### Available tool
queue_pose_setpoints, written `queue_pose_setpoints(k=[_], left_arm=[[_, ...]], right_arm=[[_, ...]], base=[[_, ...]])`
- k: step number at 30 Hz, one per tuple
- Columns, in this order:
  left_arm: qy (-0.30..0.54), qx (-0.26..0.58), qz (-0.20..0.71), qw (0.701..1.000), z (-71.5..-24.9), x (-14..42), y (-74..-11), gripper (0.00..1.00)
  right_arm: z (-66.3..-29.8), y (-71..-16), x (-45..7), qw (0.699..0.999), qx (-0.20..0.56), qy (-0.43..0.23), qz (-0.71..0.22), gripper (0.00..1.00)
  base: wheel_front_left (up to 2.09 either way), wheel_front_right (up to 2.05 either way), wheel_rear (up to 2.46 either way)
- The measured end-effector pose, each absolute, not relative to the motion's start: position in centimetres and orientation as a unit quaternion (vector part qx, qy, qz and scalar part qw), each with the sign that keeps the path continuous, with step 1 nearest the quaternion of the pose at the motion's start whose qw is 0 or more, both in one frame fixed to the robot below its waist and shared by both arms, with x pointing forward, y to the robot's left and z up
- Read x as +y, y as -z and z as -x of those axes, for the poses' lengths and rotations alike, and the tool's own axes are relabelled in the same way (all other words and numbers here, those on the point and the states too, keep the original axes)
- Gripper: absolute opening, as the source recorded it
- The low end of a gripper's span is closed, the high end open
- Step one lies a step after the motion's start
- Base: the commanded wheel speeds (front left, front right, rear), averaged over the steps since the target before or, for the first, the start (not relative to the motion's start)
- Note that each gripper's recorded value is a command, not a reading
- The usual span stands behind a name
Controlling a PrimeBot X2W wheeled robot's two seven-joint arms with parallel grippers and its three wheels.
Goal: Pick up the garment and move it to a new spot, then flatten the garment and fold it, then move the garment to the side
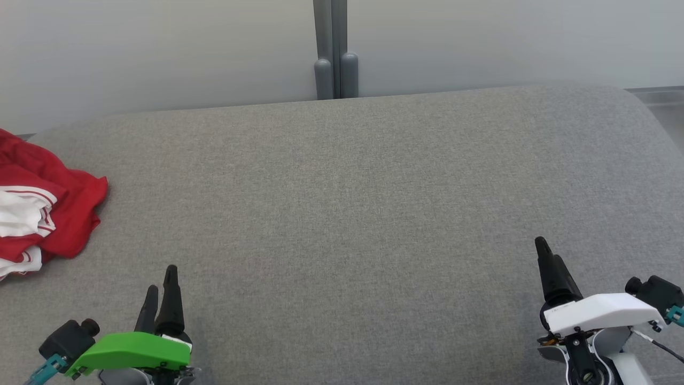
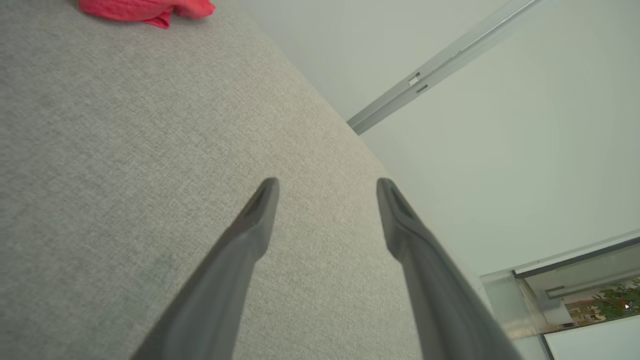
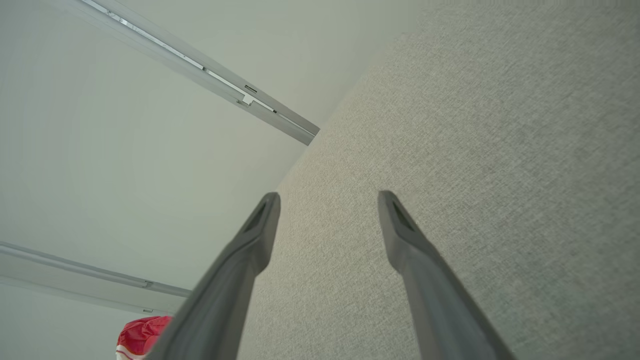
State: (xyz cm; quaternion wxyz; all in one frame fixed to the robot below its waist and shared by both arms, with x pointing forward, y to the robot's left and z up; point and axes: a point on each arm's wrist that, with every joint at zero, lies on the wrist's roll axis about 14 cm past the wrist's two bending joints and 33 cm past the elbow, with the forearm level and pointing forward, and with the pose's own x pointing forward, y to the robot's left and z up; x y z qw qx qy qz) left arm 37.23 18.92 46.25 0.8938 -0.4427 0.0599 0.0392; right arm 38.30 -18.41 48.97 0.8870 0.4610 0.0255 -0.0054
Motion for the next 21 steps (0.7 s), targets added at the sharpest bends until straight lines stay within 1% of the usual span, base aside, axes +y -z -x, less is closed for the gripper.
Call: queue_pose_setpoints(k=[9, 21], left_arm=[[-0.033, 0.059, 0.379, 0.923, -37.13, 18.76, -46.18, 1.00], [-0.021, 0.053, 0.314, 0.948, -37.15, 18.34, -46.39, 1.00]], right_arm=[[-38.35, -49.28, -18.22, 0.913, 0.017, -0.001, -0.407, 1.00], [-38.43, -49.40, -17.72, 0.937, 0.012, -0.012, -0.350, 1.00]], base=[[0.00, 0.00, 0.00], [0.00, 0.00, 0.00]])
